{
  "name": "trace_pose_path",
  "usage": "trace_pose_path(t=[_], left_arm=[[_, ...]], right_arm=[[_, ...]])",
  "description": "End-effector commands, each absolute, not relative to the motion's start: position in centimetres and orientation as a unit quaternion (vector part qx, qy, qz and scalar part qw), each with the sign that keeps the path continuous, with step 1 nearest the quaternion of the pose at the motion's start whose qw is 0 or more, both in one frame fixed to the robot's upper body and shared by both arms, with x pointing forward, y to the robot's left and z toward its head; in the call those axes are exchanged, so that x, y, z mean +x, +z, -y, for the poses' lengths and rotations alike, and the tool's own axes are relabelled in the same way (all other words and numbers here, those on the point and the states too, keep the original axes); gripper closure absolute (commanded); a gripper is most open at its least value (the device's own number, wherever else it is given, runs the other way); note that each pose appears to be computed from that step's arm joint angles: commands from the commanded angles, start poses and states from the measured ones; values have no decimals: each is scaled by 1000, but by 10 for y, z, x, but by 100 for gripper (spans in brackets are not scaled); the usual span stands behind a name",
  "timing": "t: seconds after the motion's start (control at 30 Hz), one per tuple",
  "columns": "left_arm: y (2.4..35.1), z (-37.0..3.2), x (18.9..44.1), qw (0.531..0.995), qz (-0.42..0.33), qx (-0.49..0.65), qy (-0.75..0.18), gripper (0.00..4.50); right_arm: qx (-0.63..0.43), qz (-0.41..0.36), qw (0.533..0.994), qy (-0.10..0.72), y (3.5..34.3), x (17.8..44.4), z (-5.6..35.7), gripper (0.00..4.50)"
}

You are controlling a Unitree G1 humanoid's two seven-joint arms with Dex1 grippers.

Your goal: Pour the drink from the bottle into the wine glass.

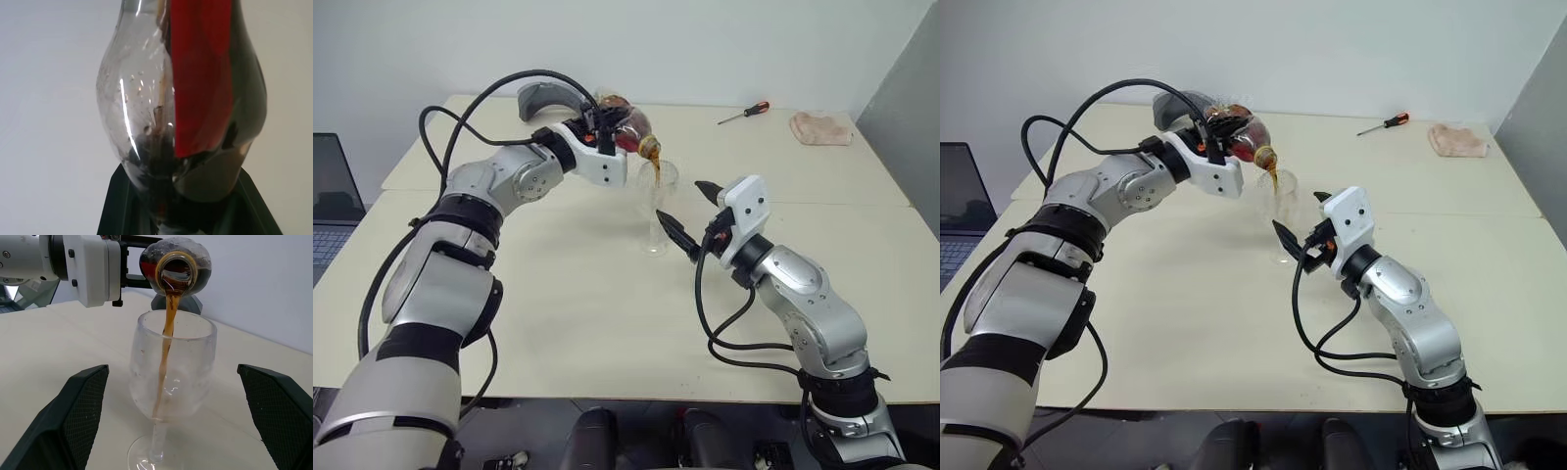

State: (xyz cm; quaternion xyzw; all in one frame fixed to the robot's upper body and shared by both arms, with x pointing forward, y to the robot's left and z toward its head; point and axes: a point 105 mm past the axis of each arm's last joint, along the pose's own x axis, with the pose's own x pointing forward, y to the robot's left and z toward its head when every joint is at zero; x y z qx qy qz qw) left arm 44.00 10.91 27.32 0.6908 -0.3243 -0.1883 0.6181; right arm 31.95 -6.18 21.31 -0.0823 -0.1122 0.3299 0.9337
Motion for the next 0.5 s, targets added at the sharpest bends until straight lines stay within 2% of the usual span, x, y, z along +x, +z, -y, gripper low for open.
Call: trace_pose_path(t=[0.03,0.5], left_arm=[[303,-108,436,606,357,693,-158,376],[304,-111,438,607,355,695,-151,376]], right_arm=[[-88,142,928,332,229,315,61,0],[-85,141,927,337,230,314,59,0]])
